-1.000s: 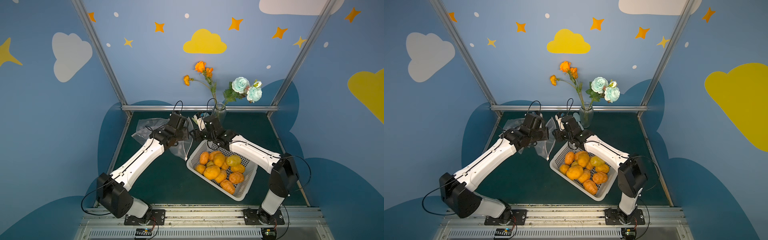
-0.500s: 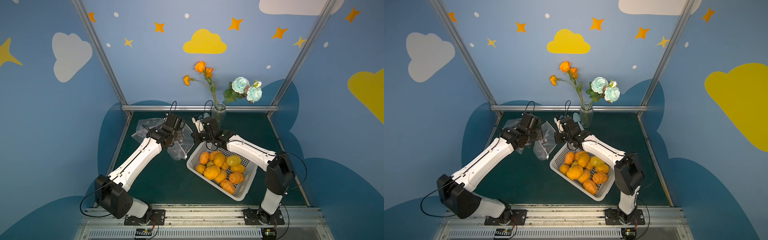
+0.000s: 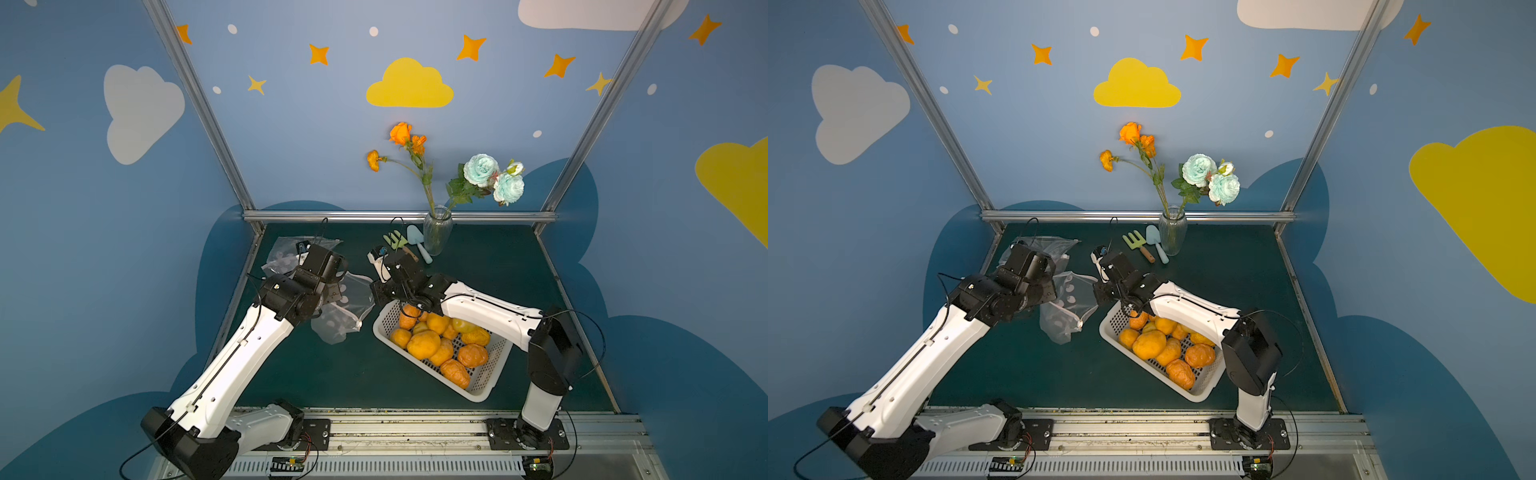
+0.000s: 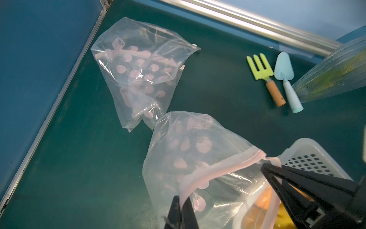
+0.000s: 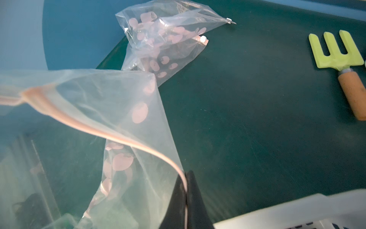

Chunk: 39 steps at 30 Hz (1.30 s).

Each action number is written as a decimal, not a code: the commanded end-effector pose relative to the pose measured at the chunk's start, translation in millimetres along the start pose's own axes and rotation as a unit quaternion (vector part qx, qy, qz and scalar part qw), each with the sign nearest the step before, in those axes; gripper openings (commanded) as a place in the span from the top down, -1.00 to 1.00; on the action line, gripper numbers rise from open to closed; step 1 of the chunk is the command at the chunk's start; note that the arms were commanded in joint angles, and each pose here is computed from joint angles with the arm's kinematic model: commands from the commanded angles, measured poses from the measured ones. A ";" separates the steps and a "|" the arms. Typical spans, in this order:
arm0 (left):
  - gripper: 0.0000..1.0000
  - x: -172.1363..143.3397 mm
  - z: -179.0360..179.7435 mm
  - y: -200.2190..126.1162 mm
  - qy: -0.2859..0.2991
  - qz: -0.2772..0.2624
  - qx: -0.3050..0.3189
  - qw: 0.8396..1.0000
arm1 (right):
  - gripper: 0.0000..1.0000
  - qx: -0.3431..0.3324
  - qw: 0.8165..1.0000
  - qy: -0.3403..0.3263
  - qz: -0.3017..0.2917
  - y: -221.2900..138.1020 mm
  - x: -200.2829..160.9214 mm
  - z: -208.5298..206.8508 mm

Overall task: Put the potatoes into a zipper bag and zip it
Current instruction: Open the zipper of the food storage bag.

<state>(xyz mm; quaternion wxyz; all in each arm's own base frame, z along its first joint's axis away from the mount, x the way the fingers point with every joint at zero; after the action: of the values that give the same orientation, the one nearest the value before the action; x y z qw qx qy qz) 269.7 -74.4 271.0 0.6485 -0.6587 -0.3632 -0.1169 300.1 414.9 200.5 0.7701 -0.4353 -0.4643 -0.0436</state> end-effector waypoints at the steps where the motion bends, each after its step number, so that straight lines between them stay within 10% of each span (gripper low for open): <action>1: 0.93 -17.2 9.9 13.4 0.012 0.019 0.016 1.000 | 1.00 -0.063 0.997 0.015 0.039 11.7 -20.8 -15.7; 19: 0.93 -20.7 -15.5 26.8 0.021 -0.003 -0.056 0.998 | 1.00 -0.035 0.998 -0.032 0.037 30.9 -21.7 -5.4; 32: 0.94 -24.8 -12.2 38.4 0.041 -0.005 -0.005 0.999 | -0.51 0.043 0.998 -0.026 -0.040 -8.6 4.6 19.3; 39: 0.94 -35.5 -24.4 50.1 0.071 0.033 0.008 0.997 | -0.73 0.008 0.998 -0.007 -0.057 -62.3 2.2 4.0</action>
<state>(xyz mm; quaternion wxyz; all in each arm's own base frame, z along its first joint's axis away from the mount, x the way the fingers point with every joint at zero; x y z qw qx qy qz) 286.5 -102.2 213.1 0.6705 -0.6582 -0.3128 -0.1390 275.0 401.0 221.5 0.7692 -0.3961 -0.4991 -0.0485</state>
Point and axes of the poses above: each gripper's point midway between its finger pads, its own y axis out along the fingers, its own z axis along the line the jaws close on, x = y × z, the point moved 2 cm from there along -y, back along the fingers, and after that the axes turned 2 degrees about -y, right-handed, at the moved point
